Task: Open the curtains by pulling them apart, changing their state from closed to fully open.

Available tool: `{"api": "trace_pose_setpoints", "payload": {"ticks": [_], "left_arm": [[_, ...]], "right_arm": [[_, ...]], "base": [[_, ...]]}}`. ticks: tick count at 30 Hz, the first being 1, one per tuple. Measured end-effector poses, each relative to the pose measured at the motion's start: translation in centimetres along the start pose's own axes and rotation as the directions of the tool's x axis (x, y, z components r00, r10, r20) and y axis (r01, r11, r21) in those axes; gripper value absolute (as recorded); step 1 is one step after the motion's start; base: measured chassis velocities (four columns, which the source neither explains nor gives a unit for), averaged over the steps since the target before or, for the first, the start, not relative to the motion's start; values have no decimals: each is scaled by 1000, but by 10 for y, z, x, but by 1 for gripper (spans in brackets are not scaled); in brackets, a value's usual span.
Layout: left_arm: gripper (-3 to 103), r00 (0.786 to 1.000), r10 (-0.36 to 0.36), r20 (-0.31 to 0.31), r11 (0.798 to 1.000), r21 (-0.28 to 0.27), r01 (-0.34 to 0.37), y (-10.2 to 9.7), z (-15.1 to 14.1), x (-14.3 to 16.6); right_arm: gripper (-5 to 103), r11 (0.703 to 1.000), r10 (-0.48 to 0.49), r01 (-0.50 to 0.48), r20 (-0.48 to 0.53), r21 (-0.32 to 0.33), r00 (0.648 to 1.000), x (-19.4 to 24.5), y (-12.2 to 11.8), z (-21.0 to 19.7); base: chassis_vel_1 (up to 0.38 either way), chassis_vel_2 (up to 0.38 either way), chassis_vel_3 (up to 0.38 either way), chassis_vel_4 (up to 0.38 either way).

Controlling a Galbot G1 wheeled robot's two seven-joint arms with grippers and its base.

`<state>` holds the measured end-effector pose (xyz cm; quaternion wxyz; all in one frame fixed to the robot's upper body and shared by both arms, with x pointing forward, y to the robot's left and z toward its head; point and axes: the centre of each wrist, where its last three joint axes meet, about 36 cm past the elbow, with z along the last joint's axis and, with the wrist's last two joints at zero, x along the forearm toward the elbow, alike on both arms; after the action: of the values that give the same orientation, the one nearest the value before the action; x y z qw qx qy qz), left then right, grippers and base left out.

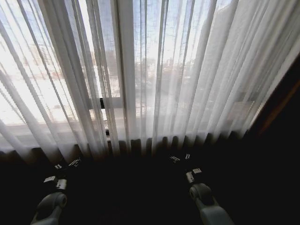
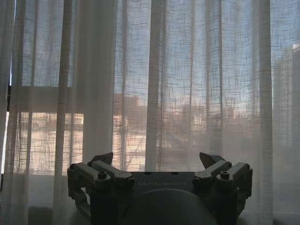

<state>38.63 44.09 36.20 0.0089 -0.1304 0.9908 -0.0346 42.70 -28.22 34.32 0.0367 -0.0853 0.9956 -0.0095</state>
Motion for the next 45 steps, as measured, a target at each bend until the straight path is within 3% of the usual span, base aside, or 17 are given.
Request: {"api": "trace_pose_setpoints", "payload": {"ticks": [14, 24, 35, 45], "left_arm": [[100, 1000, 0, 0, 1000, 0, 0, 0, 0, 0], [100, 1000, 0, 0, 1000, 0, 0, 0, 0, 0], [100, 1000, 0, 0, 1000, 0, 0, 0, 0, 0], [100, 1000, 0, 0, 1000, 0, 0, 0, 0, 0]], "right_arm": [[100, 1000, 17, -18, 12, 14, 1000, 3, -15, 0], [100, 1000, -18, 18, 41, -15, 999, -1, 7, 2], [100, 997, 5, -6, 16, 81, 1000, -53, 14, 11], [100, 996, 25, -25, 6, 85, 1000, -118, 24, 12]], "base": [[-282, 318, 297, -313], [-277, 279, 253, -267], [0, 12, 7, -7], [10, -11, -3, 12]]}}
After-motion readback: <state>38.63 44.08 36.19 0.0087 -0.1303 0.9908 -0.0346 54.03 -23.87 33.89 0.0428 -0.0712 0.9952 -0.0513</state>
